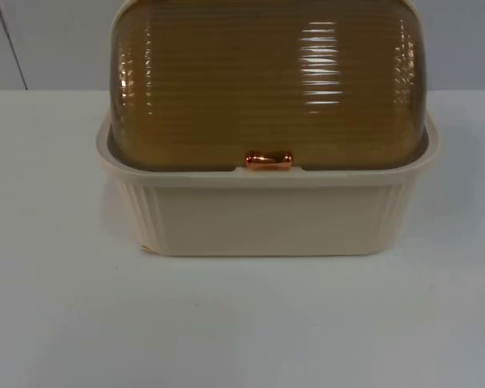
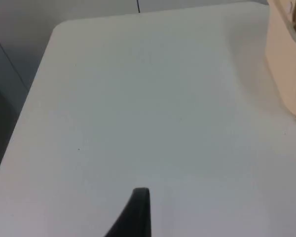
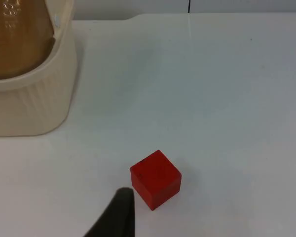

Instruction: Open the box lid with the left hand, place the block into the box with the right hand, then close the box lid with the left hand.

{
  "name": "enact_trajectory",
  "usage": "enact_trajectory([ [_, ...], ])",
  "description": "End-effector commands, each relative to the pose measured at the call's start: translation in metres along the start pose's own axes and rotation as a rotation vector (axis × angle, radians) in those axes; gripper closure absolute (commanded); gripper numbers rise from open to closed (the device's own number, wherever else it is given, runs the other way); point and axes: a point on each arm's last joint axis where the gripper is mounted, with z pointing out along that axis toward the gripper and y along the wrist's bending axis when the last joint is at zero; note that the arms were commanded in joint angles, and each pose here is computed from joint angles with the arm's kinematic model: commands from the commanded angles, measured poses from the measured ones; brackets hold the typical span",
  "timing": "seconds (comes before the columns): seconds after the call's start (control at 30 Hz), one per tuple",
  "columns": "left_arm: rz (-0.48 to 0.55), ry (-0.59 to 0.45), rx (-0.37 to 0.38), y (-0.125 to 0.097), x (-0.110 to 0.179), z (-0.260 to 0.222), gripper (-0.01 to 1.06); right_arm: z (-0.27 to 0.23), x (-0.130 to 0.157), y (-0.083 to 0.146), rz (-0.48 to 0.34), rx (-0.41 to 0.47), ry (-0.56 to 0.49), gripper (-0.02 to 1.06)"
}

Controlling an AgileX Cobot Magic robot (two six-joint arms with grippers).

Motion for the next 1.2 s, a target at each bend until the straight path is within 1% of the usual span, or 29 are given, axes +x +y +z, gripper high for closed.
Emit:
enact_trajectory([
  [0.0,-0.022,-0.010,-0.002,0.001,0.000,0.001,0.12,0.000,0.000,0.000,0.006,0.002,-0.008,0.00],
  [0.2,-0.026,-0.008,-0.002,0.001,0.000,0.001,0.12,0.000,0.000,0.000,0.006,0.002,-0.008,0.00],
  [0.33,-0.028,-0.008,-0.003,0.001,0.000,0.001,0.12,0.000,0.000,0.000,0.034,0.007,-0.010,0.00],
  [0.43,-0.066,-0.012,-0.039,0.004,0.000,0.000,0.12,0.000,0.000,-0.001,0.043,0.013,-0.010,0.00],
  [0.5,-0.064,-0.017,-0.053,0.005,-0.001,0.000,0.12,-0.001,-0.001,-0.001,0.043,0.017,-0.012,0.00],
  [0.57,-0.060,-0.050,-0.062,0.006,-0.006,-0.005,0.12,-0.003,-0.003,-0.002,0.043,0.019,-0.023,0.00],
  [0.67,-0.056,-0.110,-0.068,0.008,-0.016,-0.016,0.12,-0.015,-0.013,-0.003,0.041,0.026,-0.071,0.00],
  [0.7,-0.056,-0.110,-0.068,0.008,-0.016,-0.016,0.12,-0.015,-0.013,-0.003,0.041,0.026,-0.071,0.00],
  [0.8,-0.027,-0.076,-0.099,0.011,-0.035,-0.015,0.12,-0.018,-0.030,-0.004,0.036,0.036,-0.074,0.00],
  [0.83,-0.019,-0.071,-0.105,0.012,-0.039,-0.014,0.12,-0.019,-0.039,-0.005,0.043,0.041,-0.083,0.00],
  [0.87,0.000,-0.069,-0.122,0.014,-0.053,-0.011,0.12,-0.020,-0.054,-0.005,0.062,0.045,-0.103,0.00],
  [0.9,0.000,-0.069,-0.122,0.014,-0.053,-0.011,0.12,-0.020,-0.054,-0.005,0.062,0.045,-0.103,0.00],
  [0.97,0.025,-0.108,-0.136,0.015,-0.074,-0.007,0.12,-0.019,-0.073,-0.006,0.071,0.049,-0.147,0.00],
  [1.0,0.026,-0.123,-0.132,0.015,-0.085,-0.004,0.12,-0.019,-0.077,-0.006,0.069,0.050,-0.151,0.00],
  [1.03,0.026,-0.123,-0.128,0.015,-0.090,-0.003,0.12,-0.017,-0.087,-0.007,0.065,0.058,-0.164,0.00],
  [1.1,0.008,-0.120,-0.092,0.012,-0.109,0.004,0.12,-0.012,-0.106,-0.008,0.059,0.066,-0.171,0.00],
  [1.13,0.008,-0.120,-0.092,0.012,-0.109,0.004,0.12,-0.012,-0.106,-0.008,0.059,0.066,-0.171,0.00],
  [1.17,-0.002,-0.113,-0.075,0.010,-0.118,0.008,0.12,-0.009,-0.113,-0.008,0.050,0.075,-0.175,0.00],
])
